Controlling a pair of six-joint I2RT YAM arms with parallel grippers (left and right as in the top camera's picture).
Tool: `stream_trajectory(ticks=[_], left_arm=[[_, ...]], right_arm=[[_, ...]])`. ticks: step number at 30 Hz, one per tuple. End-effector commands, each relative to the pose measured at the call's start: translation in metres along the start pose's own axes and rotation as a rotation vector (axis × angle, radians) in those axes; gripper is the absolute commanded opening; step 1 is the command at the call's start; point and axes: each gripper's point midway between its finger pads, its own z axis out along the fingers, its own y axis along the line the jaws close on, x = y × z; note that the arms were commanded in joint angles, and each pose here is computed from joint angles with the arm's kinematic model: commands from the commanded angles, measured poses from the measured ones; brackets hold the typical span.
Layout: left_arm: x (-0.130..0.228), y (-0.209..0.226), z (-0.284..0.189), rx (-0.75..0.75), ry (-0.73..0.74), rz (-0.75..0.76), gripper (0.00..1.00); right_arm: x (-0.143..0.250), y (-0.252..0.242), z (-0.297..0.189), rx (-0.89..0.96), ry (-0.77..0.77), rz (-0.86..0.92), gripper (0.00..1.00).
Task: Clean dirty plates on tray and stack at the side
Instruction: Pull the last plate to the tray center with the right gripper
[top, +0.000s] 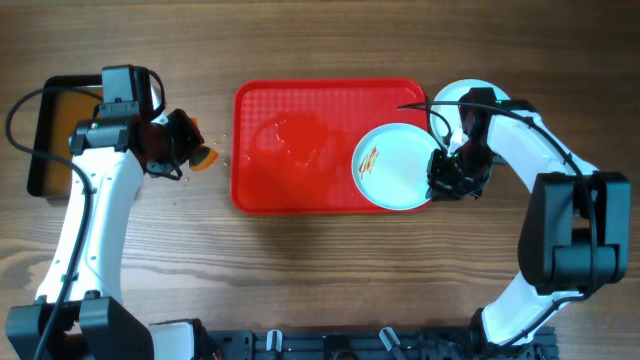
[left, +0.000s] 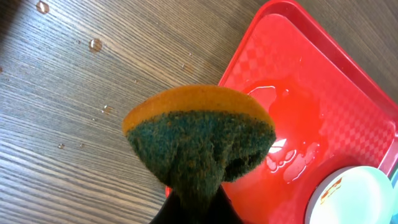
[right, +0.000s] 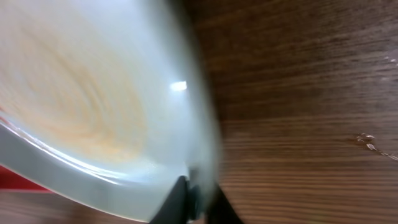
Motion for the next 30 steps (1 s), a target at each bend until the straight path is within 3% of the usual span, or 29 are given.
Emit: stream_trajectory(ticks=[1,7,13,20,21,24,28,30], left_arm=[[0.001,-0.004,-0.001,0.018,-0.002,0.000,0.04],[0.000,-0.004,-0.002,0.020,-0.007,0.001,0.04],[0.007,-0.016,-0.002,0.089,0.033,0.002,0.04],[0.041,-0.080,0.027,0.164,0.084,0.195,0.04],[0.049,-0.090,0.036,0.172,0.099,0.227,0.04],[0.074,-0.110,0.067,0.173,0.158,0.300,0.04],[0.090,-0.118,0.090,0.165,0.198,0.336,0.04],[0.091,-0.120,0.092,0.168,0.193,0.344,0.04]], right_arm=[[0.001,0.012,-0.004,-0.042,-0.007,-0.034,0.04],[-0.002,0.077,0.009,-0.132,-0.082,-0.187,0.04],[-0.053,0.134,0.009,-0.130,-0.406,-0.237,0.04],[-0.042,0.133,0.064,-0.114,-0.265,-0.327,0.04],[-0.040,0.133,0.065,-0.118,-0.255,-0.328,0.11],[-0.037,0.136,0.064,-0.130,-0.244,-0.376,0.62],[-0.045,0.143,0.040,-0.131,-0.325,-0.394,0.63],[-0.057,0.159,0.022,-0.145,-0.410,-0.548,0.61]])
